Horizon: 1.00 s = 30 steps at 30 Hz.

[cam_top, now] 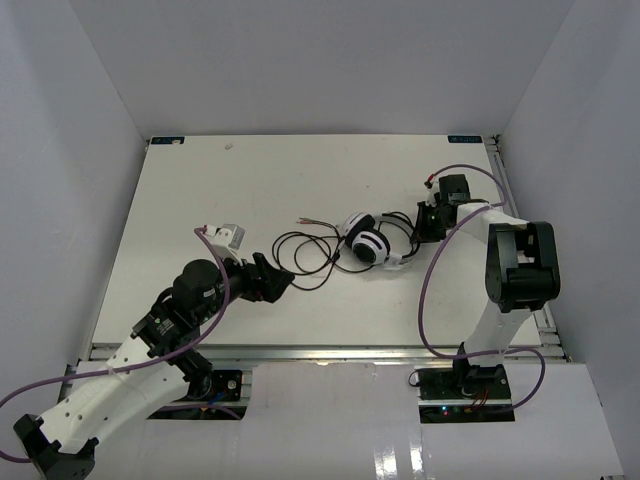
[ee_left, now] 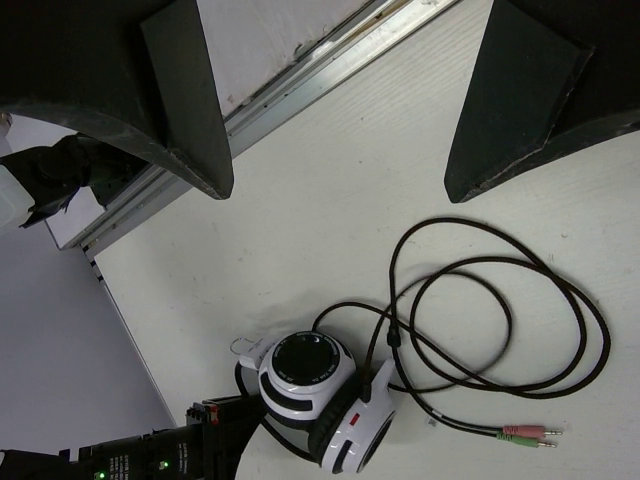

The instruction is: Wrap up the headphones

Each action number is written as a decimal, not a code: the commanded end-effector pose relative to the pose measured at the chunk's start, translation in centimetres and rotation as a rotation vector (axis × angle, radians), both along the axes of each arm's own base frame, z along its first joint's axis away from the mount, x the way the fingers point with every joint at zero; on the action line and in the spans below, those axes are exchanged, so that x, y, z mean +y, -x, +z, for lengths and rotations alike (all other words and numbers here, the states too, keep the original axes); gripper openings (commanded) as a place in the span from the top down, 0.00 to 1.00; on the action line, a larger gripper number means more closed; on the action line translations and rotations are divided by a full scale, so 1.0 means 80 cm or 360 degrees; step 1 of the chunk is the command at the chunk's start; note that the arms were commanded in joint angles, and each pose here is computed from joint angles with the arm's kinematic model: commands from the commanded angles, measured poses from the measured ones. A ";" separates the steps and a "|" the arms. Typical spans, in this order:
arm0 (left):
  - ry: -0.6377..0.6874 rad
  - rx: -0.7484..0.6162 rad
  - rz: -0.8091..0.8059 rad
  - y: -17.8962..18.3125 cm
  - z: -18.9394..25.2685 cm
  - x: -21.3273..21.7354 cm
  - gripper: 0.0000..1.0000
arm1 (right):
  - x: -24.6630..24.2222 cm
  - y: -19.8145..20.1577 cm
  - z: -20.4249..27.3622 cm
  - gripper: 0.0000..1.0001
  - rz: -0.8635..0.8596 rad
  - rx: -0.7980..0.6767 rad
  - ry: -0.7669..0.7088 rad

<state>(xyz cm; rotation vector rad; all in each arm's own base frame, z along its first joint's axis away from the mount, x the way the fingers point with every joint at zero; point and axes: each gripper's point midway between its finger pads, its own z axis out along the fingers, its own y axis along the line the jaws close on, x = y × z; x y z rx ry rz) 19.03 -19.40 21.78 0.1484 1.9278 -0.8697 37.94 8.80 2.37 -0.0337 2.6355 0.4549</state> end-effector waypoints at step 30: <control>-0.0074 -0.0846 -0.0955 0.031 0.012 -0.093 0.02 | 0.072 0.049 0.358 0.92 0.1102 -0.1364 -0.0190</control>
